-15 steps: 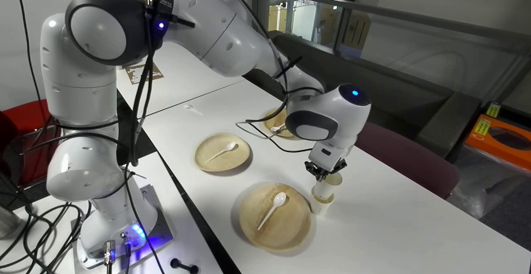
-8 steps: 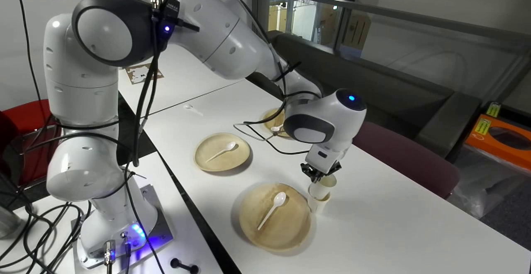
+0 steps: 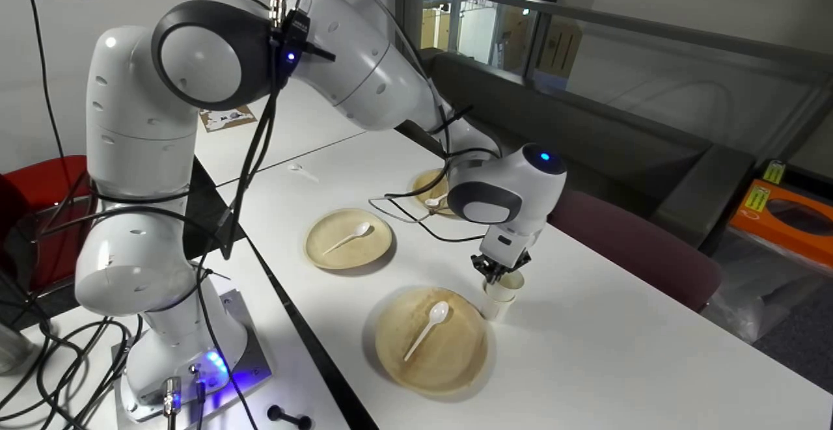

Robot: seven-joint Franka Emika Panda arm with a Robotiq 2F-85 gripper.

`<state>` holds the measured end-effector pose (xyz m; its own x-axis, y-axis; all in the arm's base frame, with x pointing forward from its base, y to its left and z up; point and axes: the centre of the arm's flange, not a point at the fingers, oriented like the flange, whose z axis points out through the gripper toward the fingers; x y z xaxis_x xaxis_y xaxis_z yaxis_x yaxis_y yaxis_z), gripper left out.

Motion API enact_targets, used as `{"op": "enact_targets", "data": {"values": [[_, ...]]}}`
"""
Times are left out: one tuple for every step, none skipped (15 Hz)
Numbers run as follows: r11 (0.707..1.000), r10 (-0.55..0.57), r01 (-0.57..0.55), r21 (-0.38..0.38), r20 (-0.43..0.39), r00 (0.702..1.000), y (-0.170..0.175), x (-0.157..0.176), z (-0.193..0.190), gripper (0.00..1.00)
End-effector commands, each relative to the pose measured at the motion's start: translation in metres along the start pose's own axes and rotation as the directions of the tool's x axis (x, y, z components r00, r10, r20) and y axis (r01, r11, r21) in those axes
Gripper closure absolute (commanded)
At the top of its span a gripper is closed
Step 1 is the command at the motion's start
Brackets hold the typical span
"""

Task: Lift the cup on the left, put it in the cup on the right and move it to the left a bit

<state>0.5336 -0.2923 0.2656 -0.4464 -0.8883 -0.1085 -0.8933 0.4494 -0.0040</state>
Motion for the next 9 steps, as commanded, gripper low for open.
{"op": "enact_targets", "data": {"values": [[0.999,-0.029,0.030,0.029,-0.049,0.998,-0.023,-0.020,0.013,0.99],[0.999,-0.043,0.044,0.030,-0.052,0.998,-0.026,-0.028,0.017,0.99],[0.998,-0.060,0.062,0.028,-0.059,0.996,-0.028,-0.039,0.023,0.99],[0.996,-0.079,0.081,0.026,-0.068,0.995,-0.029,-0.049,0.027,0.99],[0.995,-0.095,0.098,0.026,-0.074,0.993,-0.031,-0.057,0.032,0.99],[0.993,-0.111,0.113,0.026,-0.079,0.991,-0.032,-0.065,0.033,0.99],[0.990,-0.133,0.136,0.029,-0.075,0.988,-0.034,-0.072,0.034,0.99],[0.987,-0.156,0.158,0.022,-0.072,0.985,-0.034,-0.077,0.034,0.71],[0.987,-0.160,0.162,0.024,-0.068,0.985,-0.036,-0.081,0.034,0.69]]}}
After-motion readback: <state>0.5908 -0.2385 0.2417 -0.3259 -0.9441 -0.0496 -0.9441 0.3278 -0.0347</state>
